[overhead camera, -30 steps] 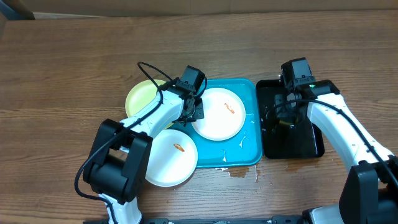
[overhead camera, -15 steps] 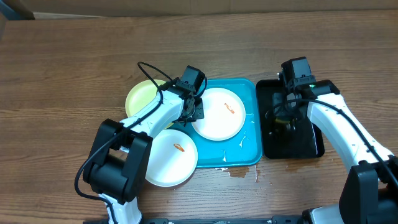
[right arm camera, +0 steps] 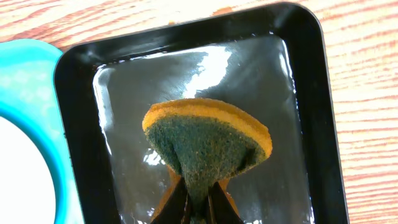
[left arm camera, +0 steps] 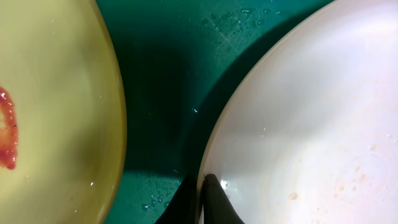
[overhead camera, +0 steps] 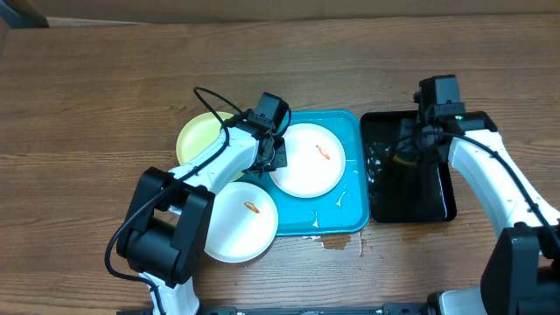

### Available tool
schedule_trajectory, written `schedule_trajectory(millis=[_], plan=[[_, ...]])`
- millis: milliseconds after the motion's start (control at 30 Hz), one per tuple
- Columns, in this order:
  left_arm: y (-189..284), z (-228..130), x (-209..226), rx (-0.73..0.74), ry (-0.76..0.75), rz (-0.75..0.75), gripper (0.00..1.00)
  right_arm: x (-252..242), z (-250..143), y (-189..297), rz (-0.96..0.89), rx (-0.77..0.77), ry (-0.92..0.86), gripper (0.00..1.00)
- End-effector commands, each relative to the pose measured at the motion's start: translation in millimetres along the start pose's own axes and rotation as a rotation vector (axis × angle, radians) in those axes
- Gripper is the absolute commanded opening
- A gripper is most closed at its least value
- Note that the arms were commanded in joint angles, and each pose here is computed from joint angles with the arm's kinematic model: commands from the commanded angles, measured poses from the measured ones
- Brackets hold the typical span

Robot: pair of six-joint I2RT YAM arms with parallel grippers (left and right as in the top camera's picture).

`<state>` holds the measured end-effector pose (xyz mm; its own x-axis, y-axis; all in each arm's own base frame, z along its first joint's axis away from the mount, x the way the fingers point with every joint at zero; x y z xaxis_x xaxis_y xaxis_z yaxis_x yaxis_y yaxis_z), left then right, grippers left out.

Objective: Clean dirty plates on tray and stack at the side
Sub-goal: 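Lift the sponge with the right gripper out of the water, then scrub the held white plate's ketchup with the sponge in the right gripper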

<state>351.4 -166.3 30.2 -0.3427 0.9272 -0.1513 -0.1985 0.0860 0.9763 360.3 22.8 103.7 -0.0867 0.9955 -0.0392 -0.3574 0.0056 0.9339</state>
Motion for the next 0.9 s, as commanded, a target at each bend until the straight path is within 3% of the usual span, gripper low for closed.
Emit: schedule_trajectory(millis=[0, 300, 867], plan=[[-2.1, 3.2, 4.8, -0.005, 0.005, 0.023, 0.04, 5.4, 8.4, 5.4, 0.075, -0.027, -0.008, 0.04], [-2.1, 3.6, 4.0, -0.007, 0.005, 0.02, 0.04, 52.6, 27.6, 17.2, 0.316, -0.119, 0.093, 0.04], [-2.1, 3.5, 4.1, -0.007, 0.005, 0.021, 0.04, 143.5, 33.1, 19.8, 0.034, -0.212, 0.577, 0.04]])
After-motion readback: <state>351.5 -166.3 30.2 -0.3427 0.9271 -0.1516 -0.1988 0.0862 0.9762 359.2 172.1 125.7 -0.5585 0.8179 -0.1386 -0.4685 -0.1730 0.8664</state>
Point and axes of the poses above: each gripper's point midway between its finger pads, its own y axis back along the fingers, its own x axis along the line the jaws close on, z = x × y, the point moved 2 cm from there along y, back along the fingers, and after that the axes turned 15 degrees about y, right-handed, at the moved point
